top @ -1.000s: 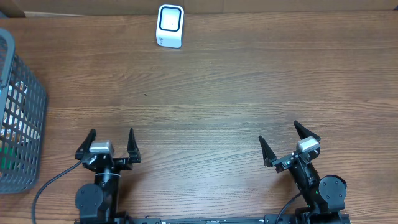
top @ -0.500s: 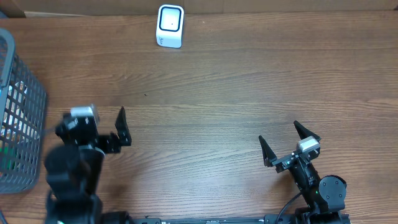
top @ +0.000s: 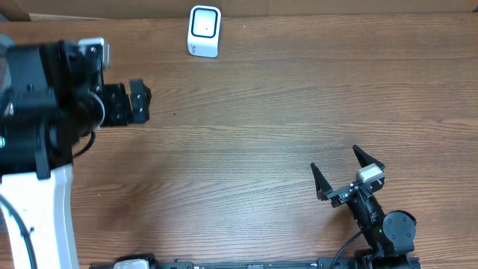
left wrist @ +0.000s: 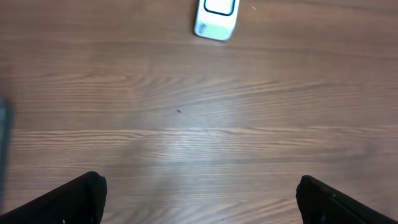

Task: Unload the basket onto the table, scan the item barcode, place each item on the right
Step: 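Reach the left gripper into the basket toward the green-lidded jar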

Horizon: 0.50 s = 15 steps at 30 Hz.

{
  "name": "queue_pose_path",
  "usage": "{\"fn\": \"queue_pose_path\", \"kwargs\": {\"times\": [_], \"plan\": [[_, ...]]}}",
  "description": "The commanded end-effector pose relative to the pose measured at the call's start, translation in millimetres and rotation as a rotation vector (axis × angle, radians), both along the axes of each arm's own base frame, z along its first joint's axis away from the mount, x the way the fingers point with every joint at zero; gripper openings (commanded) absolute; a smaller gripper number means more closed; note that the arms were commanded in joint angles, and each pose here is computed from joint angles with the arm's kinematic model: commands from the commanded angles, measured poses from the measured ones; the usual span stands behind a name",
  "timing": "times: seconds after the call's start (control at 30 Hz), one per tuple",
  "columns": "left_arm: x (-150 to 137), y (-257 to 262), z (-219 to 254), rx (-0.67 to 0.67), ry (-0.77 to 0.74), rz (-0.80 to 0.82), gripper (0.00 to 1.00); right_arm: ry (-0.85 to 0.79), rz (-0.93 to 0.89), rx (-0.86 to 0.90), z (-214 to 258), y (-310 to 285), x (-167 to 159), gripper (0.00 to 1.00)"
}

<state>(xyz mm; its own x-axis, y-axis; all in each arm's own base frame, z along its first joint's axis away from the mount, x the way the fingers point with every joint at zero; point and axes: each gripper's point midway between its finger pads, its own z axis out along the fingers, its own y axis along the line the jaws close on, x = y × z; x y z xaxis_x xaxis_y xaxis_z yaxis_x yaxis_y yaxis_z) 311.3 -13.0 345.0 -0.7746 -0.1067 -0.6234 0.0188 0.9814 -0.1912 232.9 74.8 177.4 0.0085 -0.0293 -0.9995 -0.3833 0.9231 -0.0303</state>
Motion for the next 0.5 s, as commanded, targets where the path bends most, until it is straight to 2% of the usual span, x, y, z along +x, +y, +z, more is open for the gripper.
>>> {"fn": "queue_pose_path", "kwargs": {"times": [0.0,0.1,0.23,0.47], "plan": [[13,-11,-8,-0.05,0.051,-0.046,1.0,-0.005,-0.015,0.001,-1,-3,1,1.0],[21,-10,-23,-0.045,0.101,-0.048,1.0,-0.006,-0.015,0.001,-1,-3,1,1.0],[36,1,-26,-0.021,0.088,-0.022,1.0,-0.005,-0.016,0.001,-1,-3,1,1.0],[42,71,27,-0.042,-0.051,0.281,1.0,-0.006,-0.015,0.001,-1,-3,1,1.0]]}}
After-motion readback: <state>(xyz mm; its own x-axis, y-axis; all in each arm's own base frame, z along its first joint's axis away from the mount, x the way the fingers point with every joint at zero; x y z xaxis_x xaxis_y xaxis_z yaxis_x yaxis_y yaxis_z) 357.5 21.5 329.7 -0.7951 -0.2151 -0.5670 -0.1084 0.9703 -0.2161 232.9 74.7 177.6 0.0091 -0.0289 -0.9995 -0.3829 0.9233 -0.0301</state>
